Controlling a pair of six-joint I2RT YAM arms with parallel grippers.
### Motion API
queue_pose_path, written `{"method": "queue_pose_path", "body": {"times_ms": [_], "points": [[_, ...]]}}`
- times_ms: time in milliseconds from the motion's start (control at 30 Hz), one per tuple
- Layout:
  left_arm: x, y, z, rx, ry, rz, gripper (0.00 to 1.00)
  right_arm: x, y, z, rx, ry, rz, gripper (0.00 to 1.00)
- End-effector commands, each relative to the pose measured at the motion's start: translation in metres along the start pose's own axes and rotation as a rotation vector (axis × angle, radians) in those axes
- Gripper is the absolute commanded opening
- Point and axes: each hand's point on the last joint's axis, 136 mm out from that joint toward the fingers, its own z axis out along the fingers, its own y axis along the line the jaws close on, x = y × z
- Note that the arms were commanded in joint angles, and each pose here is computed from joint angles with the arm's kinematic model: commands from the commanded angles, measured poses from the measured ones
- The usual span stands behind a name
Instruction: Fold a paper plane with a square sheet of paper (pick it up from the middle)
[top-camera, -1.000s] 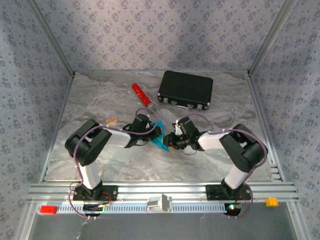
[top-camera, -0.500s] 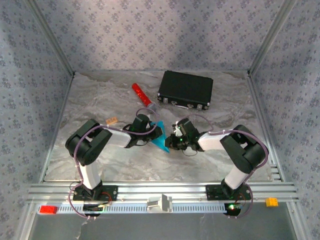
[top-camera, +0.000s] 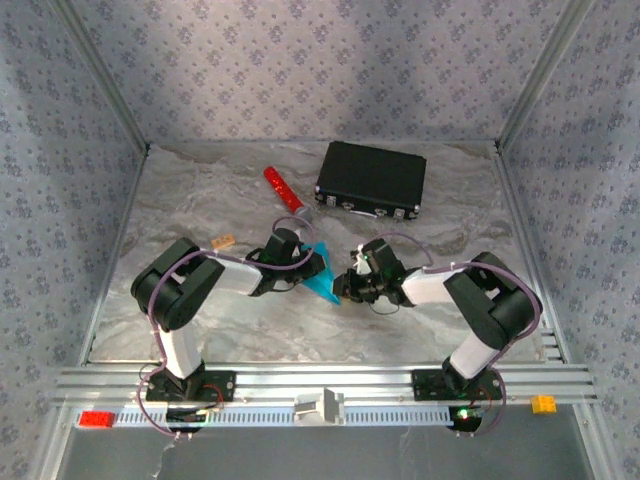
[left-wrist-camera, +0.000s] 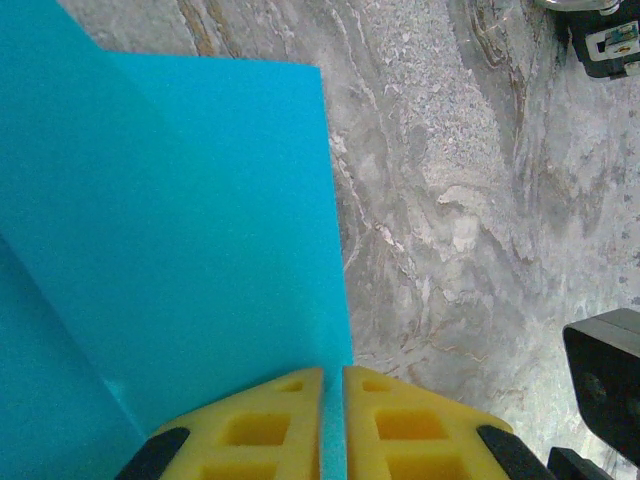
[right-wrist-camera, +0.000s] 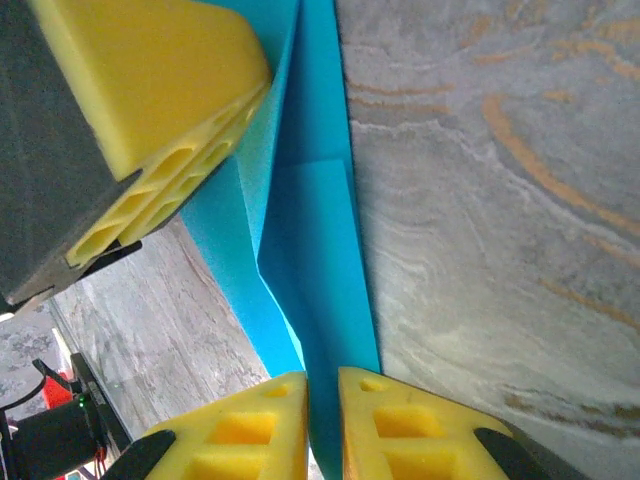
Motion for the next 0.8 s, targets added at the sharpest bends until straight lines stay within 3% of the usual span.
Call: {"method": "queue_pose_path", "body": {"times_ms": [0,200,567,767], "points": [[0.007,0.02,0.003,-0.049,0.02,-0.013,0.13,0.018,-0.023,-0.003,0.073,0.056,0.053,0.14],[0.007,0.021,0.004,-0.05,0.02,-0.016,0.13,0.027,-0.037,0.0,0.09,0.068,0.115,0.07],[0.008,0.022,0.004,-0.049,0.02,-0.019,0.13,0.024,-0.03,-0.009,0.06,0.052,0.11,0.15],[0.007,0.022,0.004,-0.047,0.02,-0.021,0.13,0.028,-0.04,-0.007,0.087,0.057,0.137,0.08]]}}
